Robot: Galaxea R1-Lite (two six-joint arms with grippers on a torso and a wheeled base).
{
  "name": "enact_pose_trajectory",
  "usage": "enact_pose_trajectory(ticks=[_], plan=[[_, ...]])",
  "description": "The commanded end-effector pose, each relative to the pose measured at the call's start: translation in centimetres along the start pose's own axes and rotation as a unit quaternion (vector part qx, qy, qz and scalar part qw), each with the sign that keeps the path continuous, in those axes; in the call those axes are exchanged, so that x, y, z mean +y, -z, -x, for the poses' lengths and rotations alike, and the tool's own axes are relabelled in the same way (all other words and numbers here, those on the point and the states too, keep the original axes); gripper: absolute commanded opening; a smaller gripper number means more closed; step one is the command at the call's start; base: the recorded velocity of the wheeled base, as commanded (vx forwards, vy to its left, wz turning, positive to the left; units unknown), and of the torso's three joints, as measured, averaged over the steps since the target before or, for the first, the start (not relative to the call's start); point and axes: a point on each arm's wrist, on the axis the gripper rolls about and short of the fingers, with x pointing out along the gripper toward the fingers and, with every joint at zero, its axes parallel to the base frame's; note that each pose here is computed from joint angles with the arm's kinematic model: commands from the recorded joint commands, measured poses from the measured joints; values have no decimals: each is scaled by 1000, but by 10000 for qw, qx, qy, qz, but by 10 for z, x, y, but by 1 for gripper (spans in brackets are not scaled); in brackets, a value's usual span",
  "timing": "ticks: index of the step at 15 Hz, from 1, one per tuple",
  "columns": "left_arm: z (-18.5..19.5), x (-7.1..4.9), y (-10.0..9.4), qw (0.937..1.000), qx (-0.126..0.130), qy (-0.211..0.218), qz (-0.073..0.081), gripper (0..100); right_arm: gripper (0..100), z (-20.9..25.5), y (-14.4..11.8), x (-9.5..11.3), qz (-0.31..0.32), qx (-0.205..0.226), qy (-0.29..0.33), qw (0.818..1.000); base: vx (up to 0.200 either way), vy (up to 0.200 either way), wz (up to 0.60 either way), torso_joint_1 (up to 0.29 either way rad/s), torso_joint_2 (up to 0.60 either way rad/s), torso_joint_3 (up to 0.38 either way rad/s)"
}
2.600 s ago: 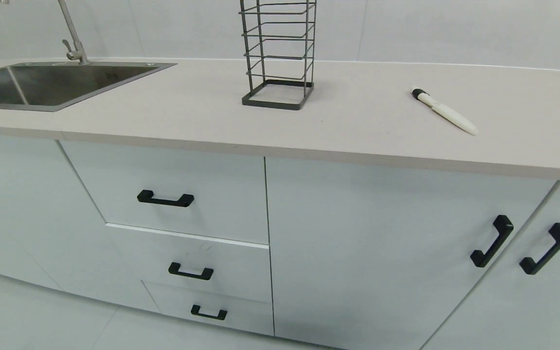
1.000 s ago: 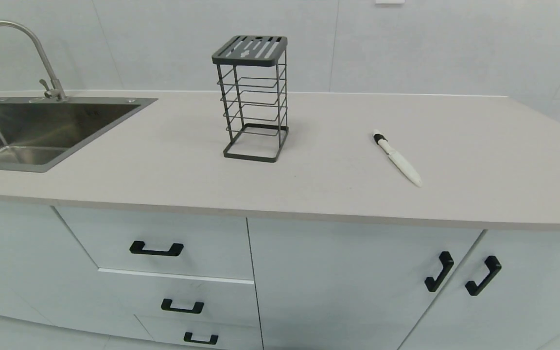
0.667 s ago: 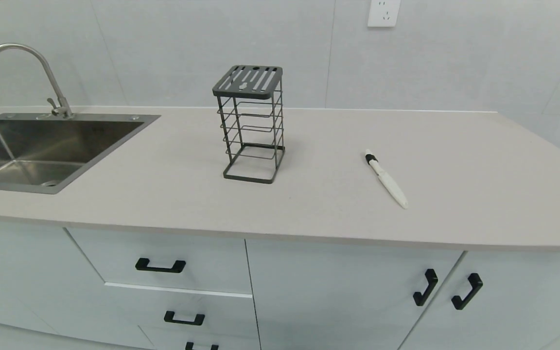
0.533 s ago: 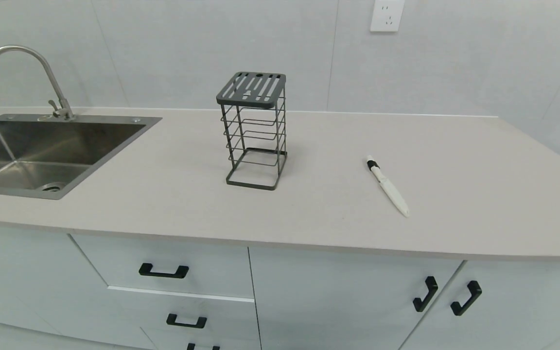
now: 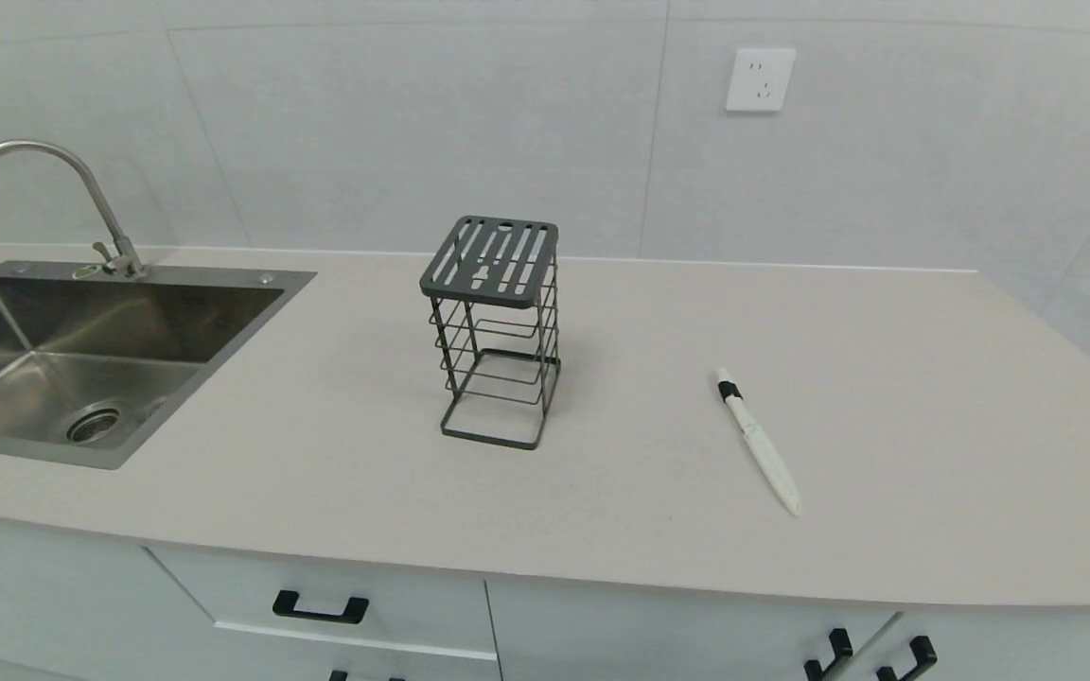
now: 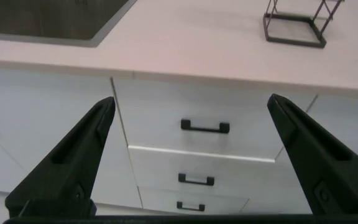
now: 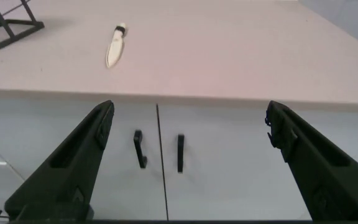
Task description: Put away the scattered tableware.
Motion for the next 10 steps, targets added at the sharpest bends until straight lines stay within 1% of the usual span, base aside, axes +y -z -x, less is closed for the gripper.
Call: enact_pose_trajectory(ticks=[1,2,4,6,10], plan=[[0,0,0,10000,-8,1,12,100,100,0,-1,0,2,-8,-9,10000,0,0,0,305,-540,-281],[0,0,0,10000,-8,1,20,100,100,0,-1,0,2,-8,-9,10000,0,0,-600,256,-574,-246],[0,0,0,10000,-8,1,20,100,100,0,-1,0,2,-8,-9,10000,0,0,-600,110,-241,-107],[0,0,0,10000,-8,-6,20,100,100,0,0,0,2,-1,-9,10000,0,0,0,61,-63,-37],[0,0,0,10000,-8,1,20,100,100,0,-1,0,2,-8,-9,10000,0,0,0,0,0,0]])
